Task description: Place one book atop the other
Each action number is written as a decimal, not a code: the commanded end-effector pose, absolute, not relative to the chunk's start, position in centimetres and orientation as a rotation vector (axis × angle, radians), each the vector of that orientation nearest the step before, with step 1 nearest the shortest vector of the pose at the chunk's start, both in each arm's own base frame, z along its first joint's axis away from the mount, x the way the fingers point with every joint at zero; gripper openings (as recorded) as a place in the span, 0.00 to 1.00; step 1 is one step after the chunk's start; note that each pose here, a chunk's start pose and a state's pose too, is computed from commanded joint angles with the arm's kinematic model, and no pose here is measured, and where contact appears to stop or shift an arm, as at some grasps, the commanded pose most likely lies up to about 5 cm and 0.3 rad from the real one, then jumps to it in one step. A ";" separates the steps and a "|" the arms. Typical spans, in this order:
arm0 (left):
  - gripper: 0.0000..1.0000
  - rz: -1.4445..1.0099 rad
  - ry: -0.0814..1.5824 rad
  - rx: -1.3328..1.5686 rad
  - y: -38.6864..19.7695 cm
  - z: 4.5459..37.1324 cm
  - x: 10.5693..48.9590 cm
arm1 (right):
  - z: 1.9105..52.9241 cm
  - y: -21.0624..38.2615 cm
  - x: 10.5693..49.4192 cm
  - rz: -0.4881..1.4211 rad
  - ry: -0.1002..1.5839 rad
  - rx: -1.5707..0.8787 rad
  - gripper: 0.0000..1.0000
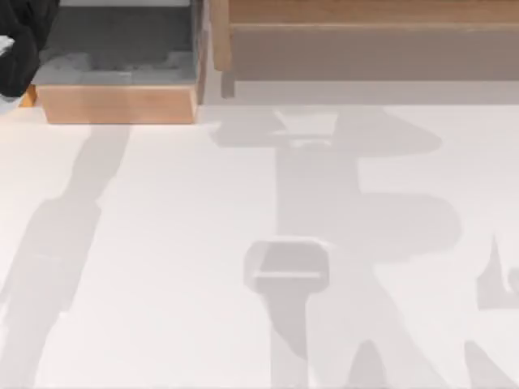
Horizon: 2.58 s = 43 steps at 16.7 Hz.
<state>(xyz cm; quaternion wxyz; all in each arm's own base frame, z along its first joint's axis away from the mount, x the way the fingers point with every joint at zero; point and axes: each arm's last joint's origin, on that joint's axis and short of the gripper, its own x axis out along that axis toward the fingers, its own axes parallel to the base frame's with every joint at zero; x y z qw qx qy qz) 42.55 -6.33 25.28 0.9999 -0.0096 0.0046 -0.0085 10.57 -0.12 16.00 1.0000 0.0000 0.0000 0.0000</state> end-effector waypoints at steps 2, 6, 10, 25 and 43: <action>1.00 -0.017 0.005 -0.020 -6.6 24.8 43.3 | 16.0 -0.1 10.6 0.000 0.000 0.000 1.00; 1.00 -0.017 0.005 -0.020 -6.6 24.8 43.4 | 16.0 -0.1 10.6 0.000 0.000 0.000 1.00; 1.00 -0.017 0.005 -0.020 -6.5 24.8 44.0 | 16.0 -0.1 10.6 0.000 0.000 0.000 1.00; 0.62 -0.017 0.005 -0.020 -6.7 24.8 46.4 | 16.0 -0.1 10.6 0.000 0.000 0.000 1.00; 0.00 -0.018 0.003 -0.019 -6.7 24.9 46.3 | 16.0 -0.1 10.6 0.000 0.000 0.000 1.00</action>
